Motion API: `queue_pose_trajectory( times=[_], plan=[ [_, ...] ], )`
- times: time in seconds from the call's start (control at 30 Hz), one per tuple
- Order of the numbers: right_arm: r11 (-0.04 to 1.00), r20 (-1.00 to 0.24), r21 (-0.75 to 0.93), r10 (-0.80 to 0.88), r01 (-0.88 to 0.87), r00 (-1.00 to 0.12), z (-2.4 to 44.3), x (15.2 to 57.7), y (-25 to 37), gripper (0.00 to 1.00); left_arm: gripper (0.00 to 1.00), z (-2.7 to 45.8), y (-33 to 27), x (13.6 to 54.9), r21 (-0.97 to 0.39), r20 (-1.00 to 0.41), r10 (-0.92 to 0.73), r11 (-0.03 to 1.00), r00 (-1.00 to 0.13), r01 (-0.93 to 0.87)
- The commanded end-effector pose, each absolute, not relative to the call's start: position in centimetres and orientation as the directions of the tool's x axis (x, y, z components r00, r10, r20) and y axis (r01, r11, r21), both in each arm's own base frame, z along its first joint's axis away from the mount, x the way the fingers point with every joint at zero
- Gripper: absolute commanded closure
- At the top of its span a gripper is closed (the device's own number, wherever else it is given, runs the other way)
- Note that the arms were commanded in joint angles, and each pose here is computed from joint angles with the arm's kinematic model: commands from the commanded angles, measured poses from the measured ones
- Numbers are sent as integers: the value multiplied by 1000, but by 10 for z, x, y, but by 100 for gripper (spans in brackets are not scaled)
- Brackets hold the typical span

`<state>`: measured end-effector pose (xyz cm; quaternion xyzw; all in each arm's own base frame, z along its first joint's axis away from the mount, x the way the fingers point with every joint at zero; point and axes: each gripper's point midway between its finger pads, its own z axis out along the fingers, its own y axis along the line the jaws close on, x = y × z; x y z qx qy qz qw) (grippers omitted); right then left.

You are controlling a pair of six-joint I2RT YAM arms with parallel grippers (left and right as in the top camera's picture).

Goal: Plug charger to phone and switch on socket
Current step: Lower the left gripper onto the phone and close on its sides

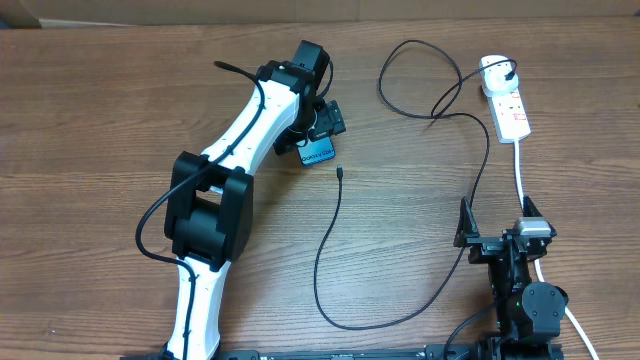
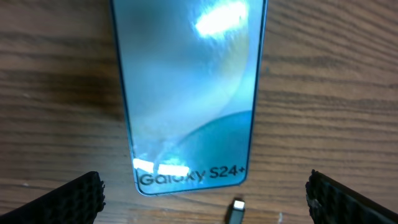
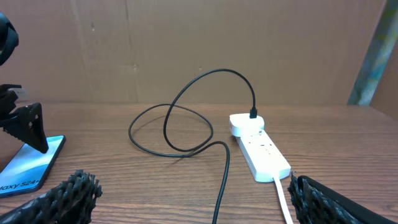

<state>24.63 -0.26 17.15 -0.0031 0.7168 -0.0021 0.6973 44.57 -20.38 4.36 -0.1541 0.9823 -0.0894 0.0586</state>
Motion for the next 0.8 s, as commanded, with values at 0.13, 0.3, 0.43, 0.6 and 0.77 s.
queue_pose_trajectory(
  times=[0.13, 0.3, 0.43, 0.6, 0.77],
  plan=[
    [1000, -1000, -9, -9, 2, -25, 170, 246, -3, 0, 0, 45, -185, 470, -125, -212, -297, 953, -931, -276],
    [1000, -1000, -9, -9, 2, -25, 170, 246, -3, 0, 0, 38, -190, 480, -149, -236, -300, 951, -924, -271],
    [1000, -1000, -9, -9, 2, -25, 170, 246, -3, 0, 0, 35, -191, 486, -152, -252, -303, 950, -919, -271],
    [1000, -1000, -9, -9, 2, -25, 170, 246, -3, 0, 0, 32, -186, 488, -128, -270, -304, 952, -914, -279],
    [1000, -1000, -9, -9, 2, -25, 170, 246, -3, 0, 0, 32, -184, 488, -121, -274, -304, 952, -913, -281]
  ],
)
